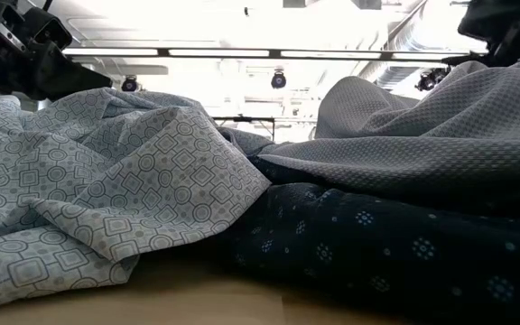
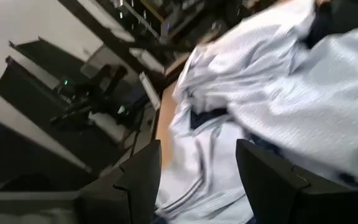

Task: Pick & Place Cloths
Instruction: Put the blue dress into the blue bin

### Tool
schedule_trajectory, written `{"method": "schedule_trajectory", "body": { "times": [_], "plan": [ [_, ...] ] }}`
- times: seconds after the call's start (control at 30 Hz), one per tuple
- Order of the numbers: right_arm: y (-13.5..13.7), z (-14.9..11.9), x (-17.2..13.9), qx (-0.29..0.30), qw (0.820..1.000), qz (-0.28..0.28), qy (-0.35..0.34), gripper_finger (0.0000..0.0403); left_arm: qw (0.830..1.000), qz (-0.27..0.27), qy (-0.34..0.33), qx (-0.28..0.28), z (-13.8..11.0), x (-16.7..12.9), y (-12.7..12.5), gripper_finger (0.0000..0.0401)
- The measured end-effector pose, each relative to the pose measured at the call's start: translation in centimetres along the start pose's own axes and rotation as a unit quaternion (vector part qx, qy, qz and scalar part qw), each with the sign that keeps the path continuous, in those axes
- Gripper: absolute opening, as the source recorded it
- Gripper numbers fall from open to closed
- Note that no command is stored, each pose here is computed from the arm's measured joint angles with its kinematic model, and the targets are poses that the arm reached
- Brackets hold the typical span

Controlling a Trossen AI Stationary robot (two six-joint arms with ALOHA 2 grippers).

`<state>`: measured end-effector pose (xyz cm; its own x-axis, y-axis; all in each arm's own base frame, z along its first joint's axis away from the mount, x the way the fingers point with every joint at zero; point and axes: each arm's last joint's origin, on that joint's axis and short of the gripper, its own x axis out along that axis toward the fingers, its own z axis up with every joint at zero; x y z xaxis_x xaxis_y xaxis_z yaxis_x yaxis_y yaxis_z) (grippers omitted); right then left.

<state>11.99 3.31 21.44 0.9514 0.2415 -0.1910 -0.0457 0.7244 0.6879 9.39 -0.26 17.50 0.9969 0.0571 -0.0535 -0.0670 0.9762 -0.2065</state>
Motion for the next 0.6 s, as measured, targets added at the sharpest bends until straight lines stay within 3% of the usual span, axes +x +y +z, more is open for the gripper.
{"method": "schedule_trajectory", "body": {
  "times": [0.07, 0.2, 0.33, 0.6],
  "plan": [
    [0.8, 0.6, 0.4, -0.01, 1.0, -0.001, 0.026, 0.0199, 1.0, 0.0, 0.0, 0.0, 0.0, 0.0, 0.0, 0.0],
    [2.4, 1.8, 1.1, -0.101, 0.992, -0.009, 0.074, 0.0199, 1.0, 0.0, 0.0, 0.0, 0.0, 0.0, 0.0, 0.0],
    [4.1, 2.4, 1.7, -0.207, 0.97, -0.016, 0.126, 0.0207, 1.0, 0.0, 0.0, 0.0, 0.0, 0.0, 0.0, 0.0],
    [6.8, 3.4, 4.3, -0.245, 0.949, -0.076, 0.185, 0.03, 1.0, 0.0, 0.0, 0.0, 0.0, 0.0, 0.0, 0.0]
  ]
}}
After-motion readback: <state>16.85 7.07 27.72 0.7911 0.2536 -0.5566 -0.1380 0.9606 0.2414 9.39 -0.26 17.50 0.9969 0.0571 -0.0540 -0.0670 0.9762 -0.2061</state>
